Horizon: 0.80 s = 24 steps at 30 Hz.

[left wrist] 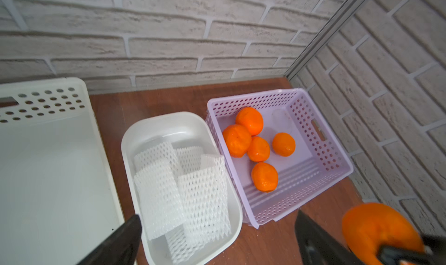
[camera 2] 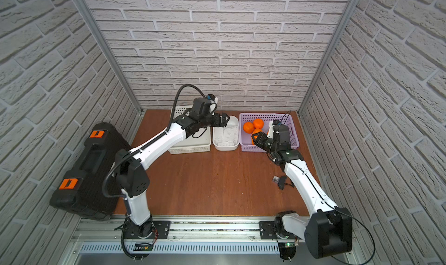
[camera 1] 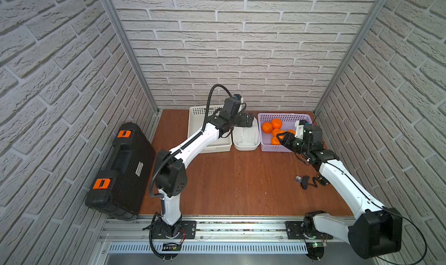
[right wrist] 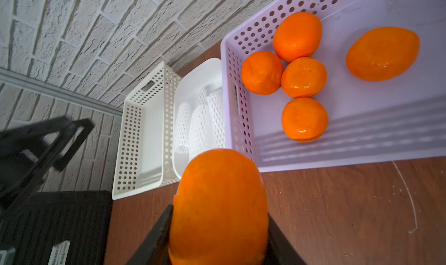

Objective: Remove foam nets from oranges
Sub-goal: Place the foam net into the storage box, then place the orange in the basket.

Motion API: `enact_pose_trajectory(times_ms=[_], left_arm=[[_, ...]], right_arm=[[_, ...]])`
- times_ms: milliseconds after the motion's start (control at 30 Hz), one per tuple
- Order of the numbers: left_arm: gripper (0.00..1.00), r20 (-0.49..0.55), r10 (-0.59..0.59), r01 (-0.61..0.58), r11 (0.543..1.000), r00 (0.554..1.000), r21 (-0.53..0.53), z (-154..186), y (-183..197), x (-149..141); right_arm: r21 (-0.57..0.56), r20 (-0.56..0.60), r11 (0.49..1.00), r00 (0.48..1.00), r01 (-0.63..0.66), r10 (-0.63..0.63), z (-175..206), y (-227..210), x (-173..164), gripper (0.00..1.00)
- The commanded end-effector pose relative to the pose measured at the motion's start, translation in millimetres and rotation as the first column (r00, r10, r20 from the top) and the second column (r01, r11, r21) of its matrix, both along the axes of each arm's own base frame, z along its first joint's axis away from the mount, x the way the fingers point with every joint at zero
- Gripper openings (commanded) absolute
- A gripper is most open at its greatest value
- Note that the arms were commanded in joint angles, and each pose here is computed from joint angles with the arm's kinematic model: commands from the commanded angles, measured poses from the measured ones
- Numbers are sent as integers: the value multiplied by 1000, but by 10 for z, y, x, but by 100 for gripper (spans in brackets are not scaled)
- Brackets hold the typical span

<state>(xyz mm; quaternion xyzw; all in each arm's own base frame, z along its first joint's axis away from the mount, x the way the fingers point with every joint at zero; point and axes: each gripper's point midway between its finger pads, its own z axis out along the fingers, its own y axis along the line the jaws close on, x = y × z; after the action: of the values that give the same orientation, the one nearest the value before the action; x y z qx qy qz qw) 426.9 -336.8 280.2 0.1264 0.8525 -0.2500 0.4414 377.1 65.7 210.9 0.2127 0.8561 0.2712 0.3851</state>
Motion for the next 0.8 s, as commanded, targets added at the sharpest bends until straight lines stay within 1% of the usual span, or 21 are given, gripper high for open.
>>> enact_pose_trajectory(times_ms=[0,67,133,200,267,300,433,600,667,700,767], left_arm=[[98,205,101,-80,991,973,-107,441,118,-145],[98,246,158,-134,985,956,-112,407,278,-321],[98,258,210,-177,973,943,-145,324,447,-485],[98,265,239,-200,966,934,-166,177,568,-624],[98,285,262,-225,962,922,-156,34,672,-741],[98,289,280,-245,958,915,-151,-36,736,-782],[98,280,317,-289,947,906,-138,-263,887,-856],[98,269,321,-297,946,908,-127,-398,891,-861],[98,263,317,-295,948,911,-118,-439,873,-851],[98,264,316,-295,948,911,-118,-436,867,-850],[98,266,314,-293,949,911,-119,-428,866,-851]], right_arm=[[34,-15,999,999,42,-41,-43,-126,243,18],[42,-32,997,997,71,-70,-118,-219,409,18],[45,-51,992,992,114,-112,-212,-344,598,18],[75,-63,986,988,146,-142,-300,-439,790,19],[100,-46,984,988,148,-144,-345,-493,1019,21],[99,-59,984,987,152,-146,-390,-526,1129,21],[139,-97,977,984,162,-149,-522,-662,1476,22],[141,-152,961,964,238,-217,-761,-977,1683,29],[143,-190,953,953,266,-238,-953,-1099,1727,32],[148,-194,951,951,273,-242,-988,-1140,1743,34],[161,-201,949,950,272,-239,-1042,-1201,1776,43]])
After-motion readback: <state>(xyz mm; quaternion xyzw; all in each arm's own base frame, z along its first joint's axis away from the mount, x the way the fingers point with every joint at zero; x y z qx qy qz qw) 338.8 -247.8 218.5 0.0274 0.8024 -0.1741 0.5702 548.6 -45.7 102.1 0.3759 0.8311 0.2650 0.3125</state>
